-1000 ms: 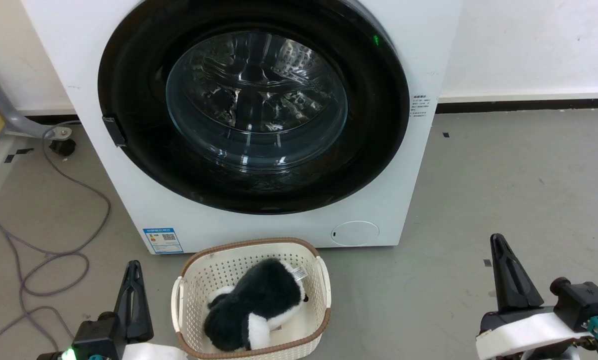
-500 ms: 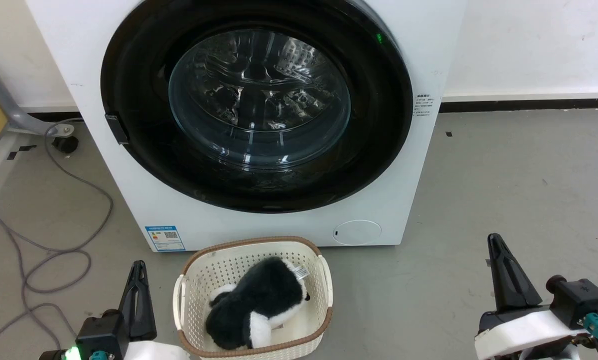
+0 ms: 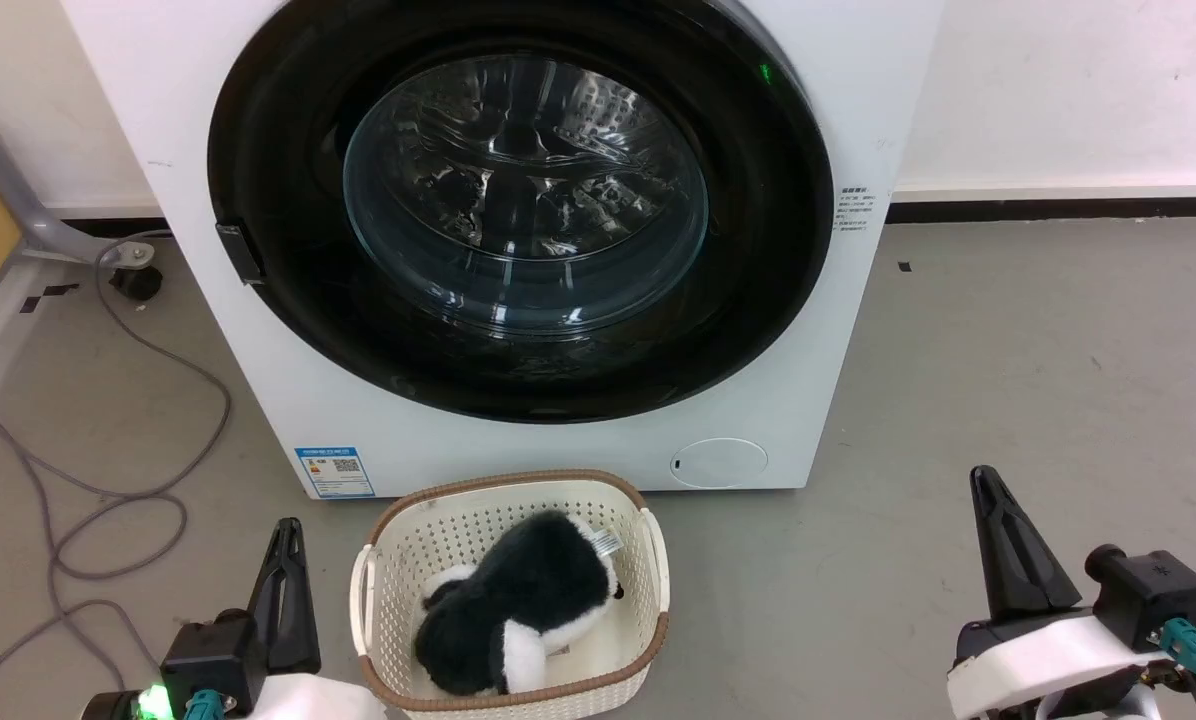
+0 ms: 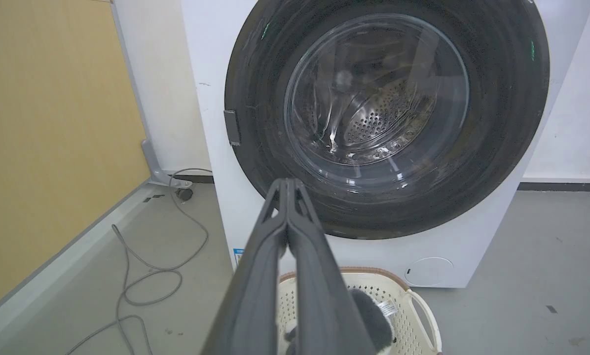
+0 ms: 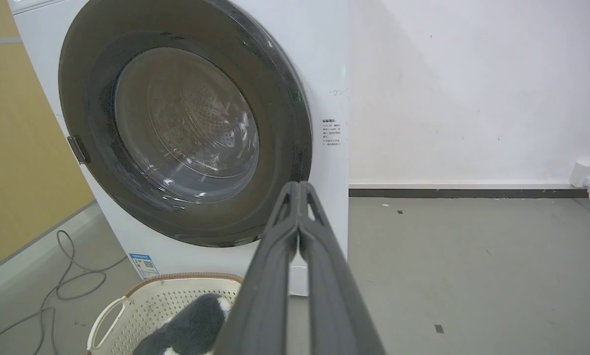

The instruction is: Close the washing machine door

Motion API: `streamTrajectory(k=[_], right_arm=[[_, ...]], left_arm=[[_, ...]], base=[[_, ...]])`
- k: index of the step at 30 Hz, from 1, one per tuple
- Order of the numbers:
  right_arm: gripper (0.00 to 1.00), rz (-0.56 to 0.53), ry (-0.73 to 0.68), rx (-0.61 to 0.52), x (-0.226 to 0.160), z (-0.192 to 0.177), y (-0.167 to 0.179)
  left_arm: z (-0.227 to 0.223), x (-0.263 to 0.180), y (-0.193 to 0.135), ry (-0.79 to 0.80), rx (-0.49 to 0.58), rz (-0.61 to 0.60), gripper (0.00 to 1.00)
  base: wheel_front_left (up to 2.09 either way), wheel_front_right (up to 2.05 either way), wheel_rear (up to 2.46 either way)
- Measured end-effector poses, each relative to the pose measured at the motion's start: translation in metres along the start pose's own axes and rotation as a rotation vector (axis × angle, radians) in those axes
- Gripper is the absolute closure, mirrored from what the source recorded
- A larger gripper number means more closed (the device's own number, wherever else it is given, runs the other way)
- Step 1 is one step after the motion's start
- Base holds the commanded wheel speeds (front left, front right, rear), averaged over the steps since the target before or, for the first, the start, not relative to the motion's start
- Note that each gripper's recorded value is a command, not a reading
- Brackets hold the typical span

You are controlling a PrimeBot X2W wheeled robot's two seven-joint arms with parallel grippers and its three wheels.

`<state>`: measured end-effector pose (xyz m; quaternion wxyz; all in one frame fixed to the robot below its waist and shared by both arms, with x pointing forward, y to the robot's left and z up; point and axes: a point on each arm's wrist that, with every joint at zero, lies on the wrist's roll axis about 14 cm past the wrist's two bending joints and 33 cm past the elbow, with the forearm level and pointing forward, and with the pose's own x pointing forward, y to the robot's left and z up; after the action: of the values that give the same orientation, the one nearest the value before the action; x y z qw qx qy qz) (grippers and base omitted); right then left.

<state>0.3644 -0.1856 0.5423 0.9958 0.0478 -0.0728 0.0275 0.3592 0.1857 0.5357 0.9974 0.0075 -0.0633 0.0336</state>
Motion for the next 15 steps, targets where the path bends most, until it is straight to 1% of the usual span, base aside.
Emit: streamTrajectory(k=[15], right_arm=[[1.0, 0.018, 0.025, -0.021, 0.003, -0.0021, 0.005]], left_arm=[[-0.0022, 0.0021, -0.0015, 0.025, 0.005, -0.011, 1.0]], base=[[0.0, 0.0, 0.0]])
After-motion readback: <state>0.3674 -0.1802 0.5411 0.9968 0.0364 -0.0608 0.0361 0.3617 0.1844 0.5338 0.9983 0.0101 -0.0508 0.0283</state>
